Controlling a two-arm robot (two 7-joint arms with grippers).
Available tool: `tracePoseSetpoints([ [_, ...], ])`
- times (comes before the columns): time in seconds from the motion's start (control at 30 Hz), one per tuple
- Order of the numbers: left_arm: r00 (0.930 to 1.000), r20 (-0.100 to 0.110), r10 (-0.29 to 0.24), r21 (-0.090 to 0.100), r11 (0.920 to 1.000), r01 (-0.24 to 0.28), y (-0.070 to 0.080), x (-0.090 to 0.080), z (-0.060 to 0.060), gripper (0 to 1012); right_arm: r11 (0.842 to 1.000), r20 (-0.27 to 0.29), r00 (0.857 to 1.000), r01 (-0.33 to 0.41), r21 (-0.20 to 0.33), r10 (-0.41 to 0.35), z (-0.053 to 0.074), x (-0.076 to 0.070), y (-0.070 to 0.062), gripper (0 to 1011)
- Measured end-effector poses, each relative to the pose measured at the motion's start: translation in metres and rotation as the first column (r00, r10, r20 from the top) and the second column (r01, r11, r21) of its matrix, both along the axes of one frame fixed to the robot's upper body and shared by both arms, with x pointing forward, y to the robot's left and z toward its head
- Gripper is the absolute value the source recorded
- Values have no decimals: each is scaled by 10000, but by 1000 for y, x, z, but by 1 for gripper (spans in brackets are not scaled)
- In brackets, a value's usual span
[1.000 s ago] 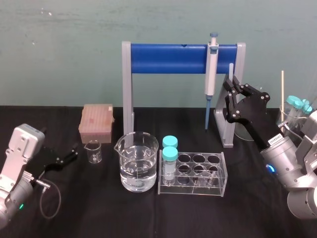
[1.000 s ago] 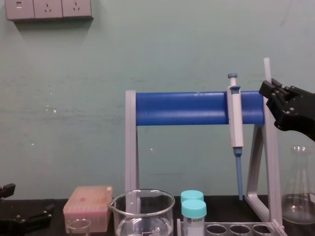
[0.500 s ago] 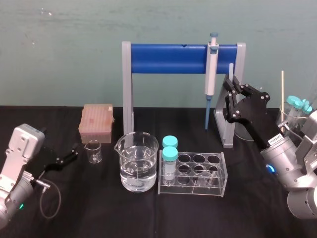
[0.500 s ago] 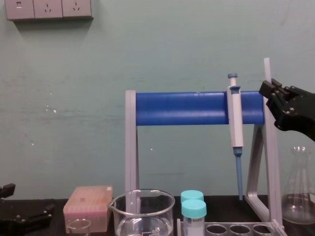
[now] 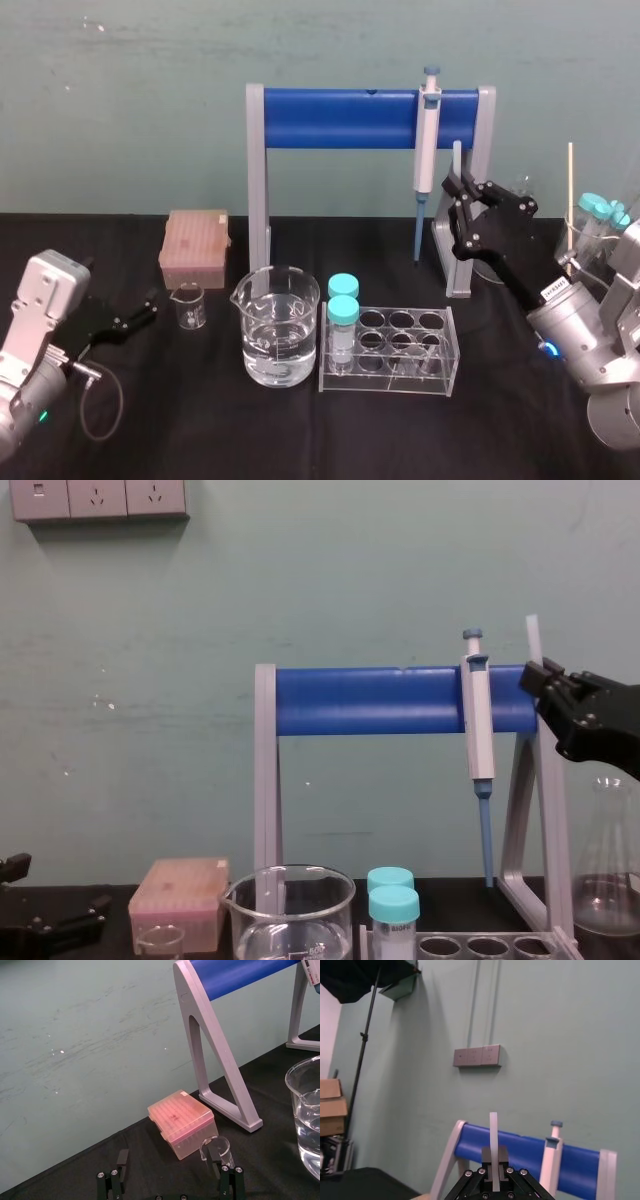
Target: Pick up the stirring rod with one hand, then place it down.
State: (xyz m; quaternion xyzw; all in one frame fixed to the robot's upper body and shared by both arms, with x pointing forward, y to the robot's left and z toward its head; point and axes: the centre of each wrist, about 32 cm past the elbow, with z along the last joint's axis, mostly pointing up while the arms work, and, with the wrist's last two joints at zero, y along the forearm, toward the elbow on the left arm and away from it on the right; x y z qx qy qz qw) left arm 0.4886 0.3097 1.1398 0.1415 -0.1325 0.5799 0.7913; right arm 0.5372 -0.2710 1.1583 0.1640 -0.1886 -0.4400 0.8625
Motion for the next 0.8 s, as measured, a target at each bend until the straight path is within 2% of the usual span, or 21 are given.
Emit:
tracePoseSetpoints([
  [0.37,10000,0,1,0,10000,-1,0,0,0,1000,9973,-819,9941,-729,-104,718,-4,-6,-1,67],
  [0.8,10000,-1,0,0,10000,0,0,0,0,1000,9916,-1668,9784,-1275,-224,1221,-11,-6,0,67],
])
